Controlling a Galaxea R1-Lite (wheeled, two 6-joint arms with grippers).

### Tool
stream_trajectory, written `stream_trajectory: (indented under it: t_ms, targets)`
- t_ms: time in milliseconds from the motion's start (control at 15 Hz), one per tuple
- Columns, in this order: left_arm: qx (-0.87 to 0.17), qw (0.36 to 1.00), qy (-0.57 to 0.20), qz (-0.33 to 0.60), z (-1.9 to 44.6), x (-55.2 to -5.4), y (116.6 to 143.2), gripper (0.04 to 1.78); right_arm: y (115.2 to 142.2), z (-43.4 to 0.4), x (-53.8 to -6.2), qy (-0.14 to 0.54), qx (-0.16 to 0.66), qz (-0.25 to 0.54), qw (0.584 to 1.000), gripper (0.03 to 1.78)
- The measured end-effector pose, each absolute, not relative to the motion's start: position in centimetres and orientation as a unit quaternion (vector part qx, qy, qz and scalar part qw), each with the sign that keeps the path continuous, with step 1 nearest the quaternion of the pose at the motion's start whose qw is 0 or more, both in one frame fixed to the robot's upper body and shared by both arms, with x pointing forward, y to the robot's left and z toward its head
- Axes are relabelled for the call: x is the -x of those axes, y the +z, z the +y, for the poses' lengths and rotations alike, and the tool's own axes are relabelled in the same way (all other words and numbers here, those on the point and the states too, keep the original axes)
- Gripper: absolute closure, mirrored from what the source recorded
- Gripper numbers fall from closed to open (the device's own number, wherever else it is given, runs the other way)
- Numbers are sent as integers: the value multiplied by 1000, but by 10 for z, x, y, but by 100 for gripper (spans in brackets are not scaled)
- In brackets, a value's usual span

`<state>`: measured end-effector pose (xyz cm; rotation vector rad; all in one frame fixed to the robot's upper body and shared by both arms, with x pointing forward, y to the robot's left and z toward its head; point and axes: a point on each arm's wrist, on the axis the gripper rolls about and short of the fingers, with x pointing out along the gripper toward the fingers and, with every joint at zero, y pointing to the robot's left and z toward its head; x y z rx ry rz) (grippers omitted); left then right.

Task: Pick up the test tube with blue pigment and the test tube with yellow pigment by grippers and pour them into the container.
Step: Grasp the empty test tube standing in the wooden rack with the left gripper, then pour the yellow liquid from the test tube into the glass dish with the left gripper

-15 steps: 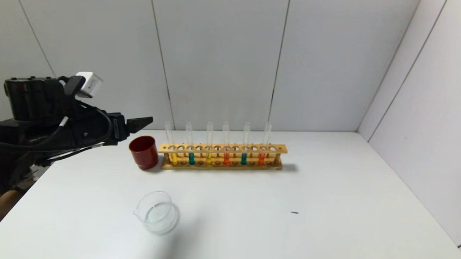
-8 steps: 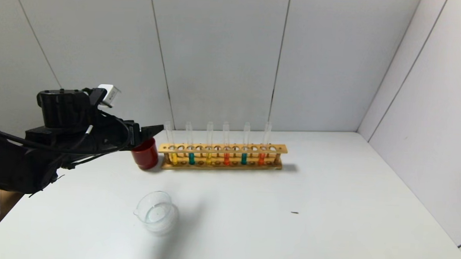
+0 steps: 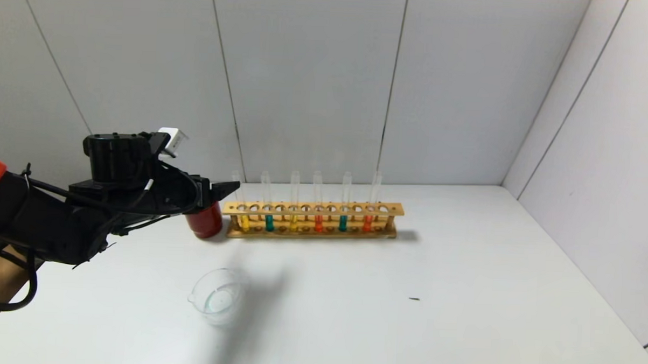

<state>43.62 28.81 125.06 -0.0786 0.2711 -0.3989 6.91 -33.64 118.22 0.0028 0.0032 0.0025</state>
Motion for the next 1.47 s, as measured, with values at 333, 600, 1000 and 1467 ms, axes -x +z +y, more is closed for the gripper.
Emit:
stream_trajectory:
  t_ms: [333, 600, 1000, 1467]
  targets:
    - [37, 968, -203, 140, 280, -453, 1241, 8, 1182, -336, -69, 1, -1, 2, 1000, 6]
    - [36, 968, -204, 144, 277, -469, 1232, 10, 1182, -336, -69, 1, -1, 2, 1000, 6]
    - [34, 965, -212, 153, 267, -490, 1216, 79, 1182, -336, -69, 1, -2, 1, 1000, 6]
    - [32, 963, -217, 158, 260, -496, 1208, 149, 1182, -336, -69, 1, -1, 1, 1000, 6]
